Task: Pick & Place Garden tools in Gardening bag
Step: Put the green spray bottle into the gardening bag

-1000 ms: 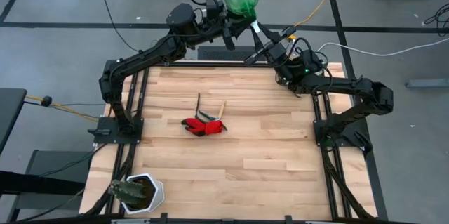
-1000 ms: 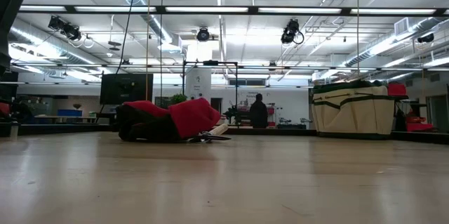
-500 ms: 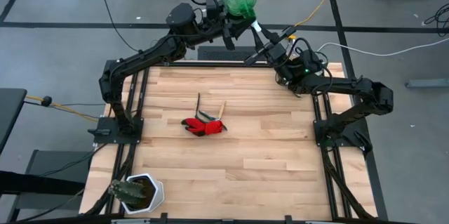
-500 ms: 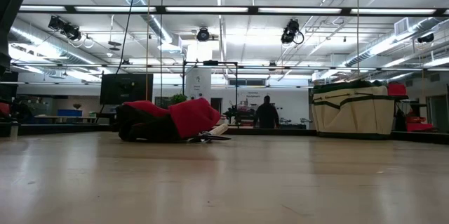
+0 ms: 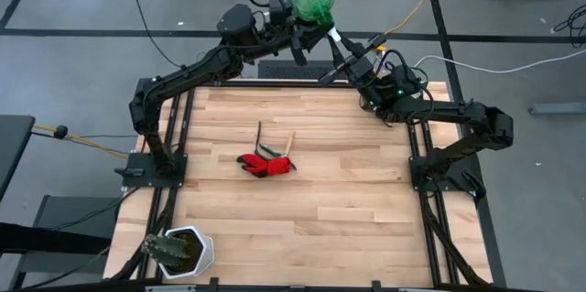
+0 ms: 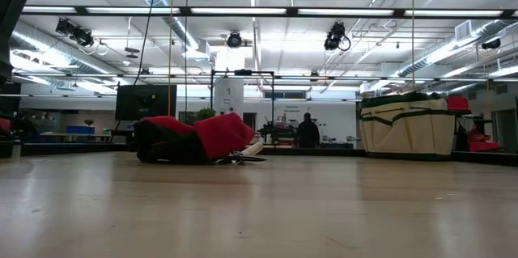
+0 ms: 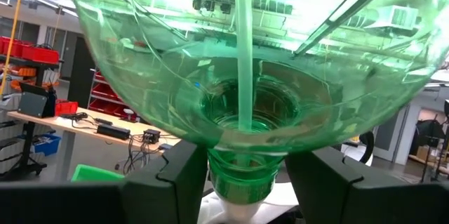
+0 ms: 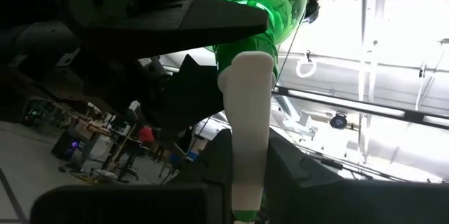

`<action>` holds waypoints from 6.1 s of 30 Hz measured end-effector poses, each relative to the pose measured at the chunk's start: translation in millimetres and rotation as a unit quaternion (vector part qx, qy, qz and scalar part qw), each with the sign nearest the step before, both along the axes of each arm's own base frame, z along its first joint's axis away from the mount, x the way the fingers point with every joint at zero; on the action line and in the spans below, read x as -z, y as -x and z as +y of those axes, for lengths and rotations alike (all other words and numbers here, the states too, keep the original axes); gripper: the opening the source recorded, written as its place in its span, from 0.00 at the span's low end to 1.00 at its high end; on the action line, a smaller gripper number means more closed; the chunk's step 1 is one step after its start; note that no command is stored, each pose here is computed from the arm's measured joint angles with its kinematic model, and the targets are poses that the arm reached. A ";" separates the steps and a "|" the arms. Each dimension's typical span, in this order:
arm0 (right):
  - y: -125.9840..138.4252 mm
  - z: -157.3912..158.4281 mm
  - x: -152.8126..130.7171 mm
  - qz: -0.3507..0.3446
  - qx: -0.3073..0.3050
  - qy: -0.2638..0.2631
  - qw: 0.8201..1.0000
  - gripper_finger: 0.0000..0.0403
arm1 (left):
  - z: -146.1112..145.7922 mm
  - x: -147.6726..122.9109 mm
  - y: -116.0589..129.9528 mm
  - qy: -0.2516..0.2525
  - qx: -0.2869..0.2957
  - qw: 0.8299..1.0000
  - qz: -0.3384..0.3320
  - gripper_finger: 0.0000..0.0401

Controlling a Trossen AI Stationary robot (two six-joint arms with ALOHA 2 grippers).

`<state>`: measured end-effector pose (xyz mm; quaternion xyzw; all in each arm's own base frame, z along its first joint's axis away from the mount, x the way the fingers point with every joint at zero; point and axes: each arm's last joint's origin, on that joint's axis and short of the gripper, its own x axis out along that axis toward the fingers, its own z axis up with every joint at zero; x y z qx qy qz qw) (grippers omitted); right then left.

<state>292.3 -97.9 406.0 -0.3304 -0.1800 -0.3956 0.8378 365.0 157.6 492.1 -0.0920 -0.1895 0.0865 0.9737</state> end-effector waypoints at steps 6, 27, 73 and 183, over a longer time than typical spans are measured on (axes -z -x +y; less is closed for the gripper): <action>0.0 0.0 0.0 0.000 0.000 0.000 1.000 0.13 | -0.1 0.1 -0.1 -0.004 -0.002 1.000 0.001 0.47; 0.0 -0.3 0.3 0.002 0.005 -0.003 1.000 0.13 | 0.4 1.4 -0.4 -0.007 -0.008 1.000 0.009 0.71; 45.4 14.3 -17.3 0.075 0.056 -0.119 0.988 0.13 | -15.5 -31.8 56.7 -0.016 -0.052 0.997 0.061 0.73; 215.3 32.7 1.9 0.292 0.184 -0.666 0.661 0.13 | -17.5 -22.9 53.7 0.010 -0.043 0.994 0.103 0.73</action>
